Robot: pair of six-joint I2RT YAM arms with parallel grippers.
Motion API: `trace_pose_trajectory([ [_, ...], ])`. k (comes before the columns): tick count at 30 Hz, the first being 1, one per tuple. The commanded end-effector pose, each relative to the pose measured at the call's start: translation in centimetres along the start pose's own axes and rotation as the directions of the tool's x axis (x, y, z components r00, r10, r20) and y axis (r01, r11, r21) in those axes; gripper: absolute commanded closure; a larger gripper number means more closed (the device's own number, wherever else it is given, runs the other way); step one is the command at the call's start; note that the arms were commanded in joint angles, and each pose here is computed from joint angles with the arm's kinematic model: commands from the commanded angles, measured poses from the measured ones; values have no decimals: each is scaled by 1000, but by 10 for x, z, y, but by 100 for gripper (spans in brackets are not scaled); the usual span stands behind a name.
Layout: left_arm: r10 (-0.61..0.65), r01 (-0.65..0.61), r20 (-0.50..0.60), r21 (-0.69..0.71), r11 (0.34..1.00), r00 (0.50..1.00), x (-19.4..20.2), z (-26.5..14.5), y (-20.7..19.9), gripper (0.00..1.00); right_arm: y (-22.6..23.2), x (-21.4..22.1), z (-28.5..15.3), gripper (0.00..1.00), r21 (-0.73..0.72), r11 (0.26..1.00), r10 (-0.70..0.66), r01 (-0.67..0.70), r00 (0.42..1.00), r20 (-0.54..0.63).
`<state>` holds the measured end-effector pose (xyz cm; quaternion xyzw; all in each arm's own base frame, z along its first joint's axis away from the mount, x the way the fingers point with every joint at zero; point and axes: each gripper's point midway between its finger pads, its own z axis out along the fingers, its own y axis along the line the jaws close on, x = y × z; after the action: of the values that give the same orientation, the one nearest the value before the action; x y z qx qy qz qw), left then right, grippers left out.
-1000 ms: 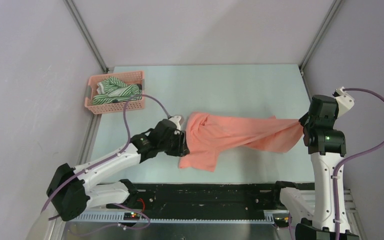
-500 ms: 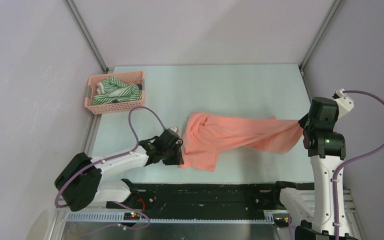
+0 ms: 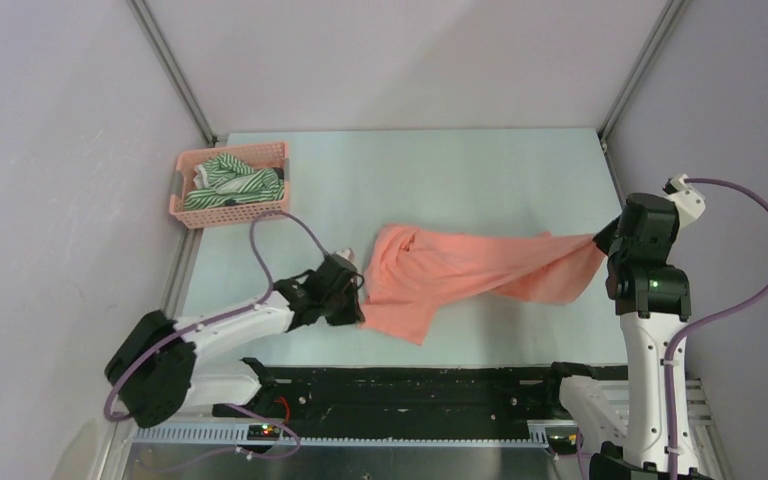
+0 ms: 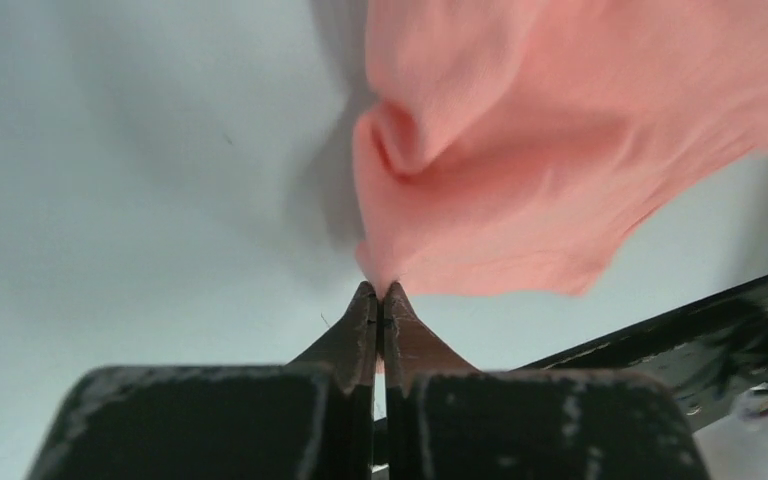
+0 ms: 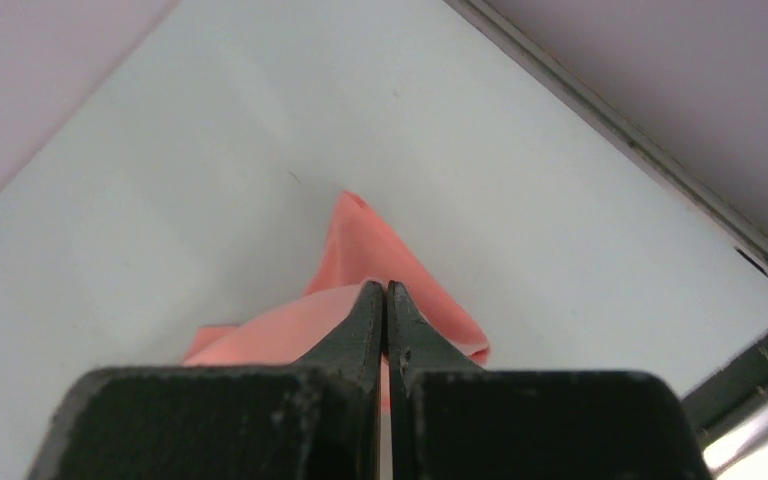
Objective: Fold and stack the mixed laundry pile
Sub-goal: Flatten out the T-shirt at the center of the board.
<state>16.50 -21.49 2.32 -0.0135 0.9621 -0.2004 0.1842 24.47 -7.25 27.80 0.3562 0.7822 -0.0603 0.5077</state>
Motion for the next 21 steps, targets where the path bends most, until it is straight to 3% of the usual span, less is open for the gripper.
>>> trace_pose_trajectory([
  [1,-41,21,342,63,998,939,-118,-77,-25,100,37,-74,-25,100,-183,982,91,-48,968,233],
  [6,-58,-7,620,101,995,783,-224,-210,-45,100,60,-142,-56,100,-266,962,166,-68,915,367],
  [8,-77,-50,742,148,988,666,-255,-289,-65,100,66,-161,-74,100,-298,952,185,-66,901,393],
  [13,-124,-164,851,238,957,510,-254,-399,-92,100,61,-185,-143,100,-403,914,242,-48,861,448],
  [18,-184,-237,889,303,923,419,-221,-463,-94,100,44,-182,-209,100,-505,863,305,-24,822,482],
  [21,-196,-268,896,318,909,398,-204,-484,-94,100,34,-180,-240,100,-548,836,340,-19,802,492],
])
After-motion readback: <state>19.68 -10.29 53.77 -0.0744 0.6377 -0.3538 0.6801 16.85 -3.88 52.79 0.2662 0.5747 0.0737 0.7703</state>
